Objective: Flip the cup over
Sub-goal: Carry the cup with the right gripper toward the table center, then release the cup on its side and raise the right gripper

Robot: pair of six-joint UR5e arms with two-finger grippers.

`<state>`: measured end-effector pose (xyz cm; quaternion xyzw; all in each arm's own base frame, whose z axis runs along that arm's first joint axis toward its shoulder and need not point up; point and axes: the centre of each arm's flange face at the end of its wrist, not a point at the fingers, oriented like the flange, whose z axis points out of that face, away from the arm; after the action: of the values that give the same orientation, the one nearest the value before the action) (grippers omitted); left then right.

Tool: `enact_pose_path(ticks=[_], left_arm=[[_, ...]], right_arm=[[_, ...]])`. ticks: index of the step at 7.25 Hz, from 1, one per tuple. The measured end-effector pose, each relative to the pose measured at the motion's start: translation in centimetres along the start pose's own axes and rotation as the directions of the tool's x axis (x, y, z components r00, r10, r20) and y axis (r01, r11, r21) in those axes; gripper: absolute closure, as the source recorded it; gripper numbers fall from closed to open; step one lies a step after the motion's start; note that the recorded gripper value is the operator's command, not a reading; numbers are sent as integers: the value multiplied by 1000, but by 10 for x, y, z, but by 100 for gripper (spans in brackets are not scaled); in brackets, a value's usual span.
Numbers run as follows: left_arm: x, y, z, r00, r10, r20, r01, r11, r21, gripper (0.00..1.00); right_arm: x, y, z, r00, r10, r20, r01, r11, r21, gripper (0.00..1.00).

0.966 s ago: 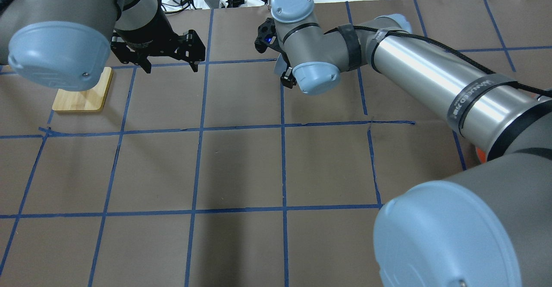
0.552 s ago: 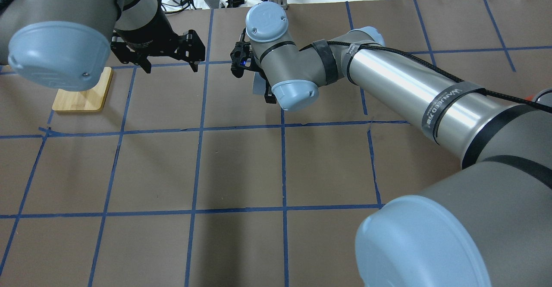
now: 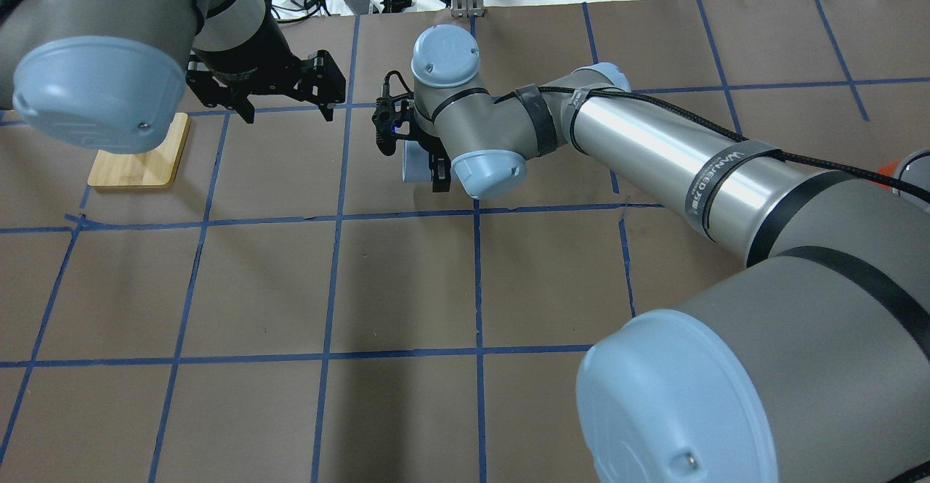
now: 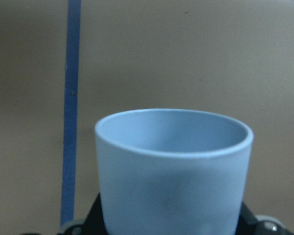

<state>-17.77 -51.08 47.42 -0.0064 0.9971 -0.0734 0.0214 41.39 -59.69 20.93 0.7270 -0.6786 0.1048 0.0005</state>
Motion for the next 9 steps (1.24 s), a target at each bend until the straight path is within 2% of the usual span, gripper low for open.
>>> enact_pose_path(ticks=[1, 3, 4, 5, 9], left_arm=[[0, 0, 0, 1000, 0, 0, 0, 1000, 0, 0], [0, 0, 0, 1000, 0, 0, 0, 1000, 0, 0], [0, 0, 0, 1000, 0, 0, 0, 1000, 0, 0], [0, 0, 0, 1000, 0, 0, 0, 1000, 0, 0], [-1, 0, 1, 1000, 7, -2, -7, 1000, -3, 0]], right_arm=[[-1, -1, 2, 1000, -6, 10, 6, 1000, 10, 63], [-5, -2, 14, 999, -1, 38, 1, 1000, 15, 55], [-7, -6, 19, 999, 5, 45, -6, 1000, 14, 35], [-10, -12, 20, 999, 8, 45, -9, 1000, 14, 1], [-11, -16, 12, 999, 32, 33, -32, 999, -8, 0]])
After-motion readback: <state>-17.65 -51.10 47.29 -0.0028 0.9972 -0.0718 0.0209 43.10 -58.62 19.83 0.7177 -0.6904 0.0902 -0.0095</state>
